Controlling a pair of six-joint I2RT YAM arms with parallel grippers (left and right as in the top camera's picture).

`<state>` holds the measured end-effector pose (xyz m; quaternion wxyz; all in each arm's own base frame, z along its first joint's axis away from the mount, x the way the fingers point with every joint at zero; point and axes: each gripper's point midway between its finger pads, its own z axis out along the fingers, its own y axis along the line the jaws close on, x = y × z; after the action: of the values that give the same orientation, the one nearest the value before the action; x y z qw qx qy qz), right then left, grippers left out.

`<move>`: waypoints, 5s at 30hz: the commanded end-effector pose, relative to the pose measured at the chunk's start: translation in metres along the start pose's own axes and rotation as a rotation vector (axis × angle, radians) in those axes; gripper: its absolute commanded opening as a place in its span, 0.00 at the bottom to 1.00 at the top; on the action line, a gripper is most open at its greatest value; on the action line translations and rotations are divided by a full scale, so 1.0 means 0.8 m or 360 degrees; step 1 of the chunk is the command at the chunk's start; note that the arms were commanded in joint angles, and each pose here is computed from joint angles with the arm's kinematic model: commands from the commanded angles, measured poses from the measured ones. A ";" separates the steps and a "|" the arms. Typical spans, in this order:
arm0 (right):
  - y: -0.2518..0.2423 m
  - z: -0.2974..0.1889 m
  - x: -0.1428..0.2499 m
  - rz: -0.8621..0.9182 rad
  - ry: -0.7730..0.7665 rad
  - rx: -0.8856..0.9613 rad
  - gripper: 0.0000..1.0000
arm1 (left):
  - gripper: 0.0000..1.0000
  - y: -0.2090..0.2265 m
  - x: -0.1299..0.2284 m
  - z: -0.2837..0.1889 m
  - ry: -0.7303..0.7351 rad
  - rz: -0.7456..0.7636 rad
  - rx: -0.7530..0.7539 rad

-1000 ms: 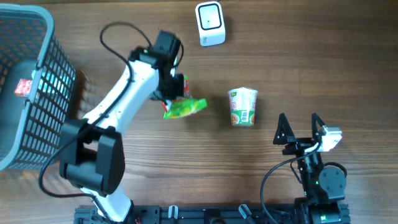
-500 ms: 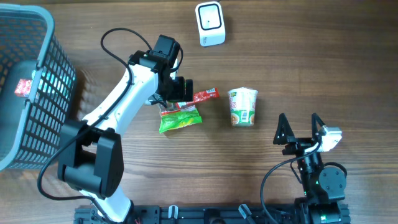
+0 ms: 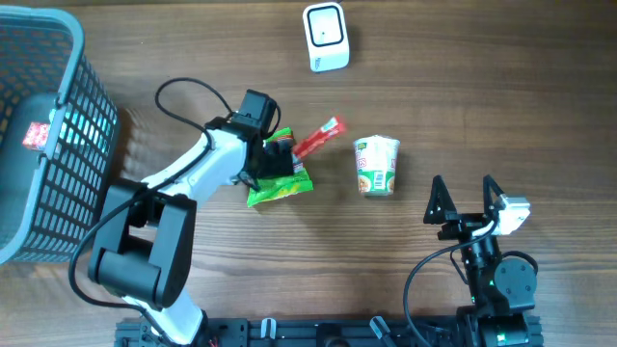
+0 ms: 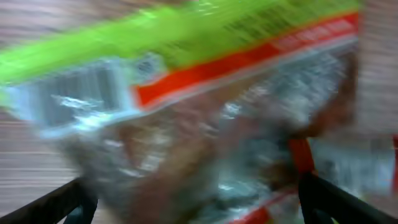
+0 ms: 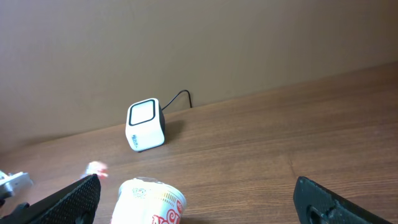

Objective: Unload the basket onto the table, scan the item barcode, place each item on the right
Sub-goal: 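Carry the packets out and drop them beside the noodle cup, then return the left gripper to the basket and grasp more packets, then drop the light-blue packet and small red packet onto the table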

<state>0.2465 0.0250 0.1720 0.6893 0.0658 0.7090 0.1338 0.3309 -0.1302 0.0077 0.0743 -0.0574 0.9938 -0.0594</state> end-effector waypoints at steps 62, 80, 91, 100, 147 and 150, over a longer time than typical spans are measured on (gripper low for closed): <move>0.002 0.000 -0.003 0.0011 -0.0014 -0.0014 1.00 | 0.04 0.592 -0.067 -0.171 -0.0436 -0.1746 -0.0582; 0.002 0.000 -0.002 0.0011 -0.0014 -0.0014 1.00 | 0.09 0.472 -0.148 -0.147 -0.0420 -0.1240 -0.0207; 0.002 0.000 -0.003 0.0011 -0.0014 -0.0014 1.00 | 0.74 0.474 -0.135 -0.141 -0.0348 -0.1263 -0.0259; 0.002 0.000 -0.003 0.0011 -0.0014 -0.0014 1.00 | 1.00 0.483 -0.145 -0.179 -0.0475 -0.1160 -0.0240; 0.002 0.000 -0.003 0.0010 -0.0014 -0.0014 1.00 | 0.04 0.218 -0.071 -0.537 -0.1673 -0.0676 0.0160; 0.002 0.000 -0.003 0.0010 -0.0014 -0.0014 1.00 | 0.04 0.144 -0.033 -0.473 -0.1246 -0.0511 0.0306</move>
<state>0.2465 0.0249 0.1722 0.6896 0.0661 0.7087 0.1336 0.2911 0.0722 0.3908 0.4968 -0.2656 0.8208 -0.0943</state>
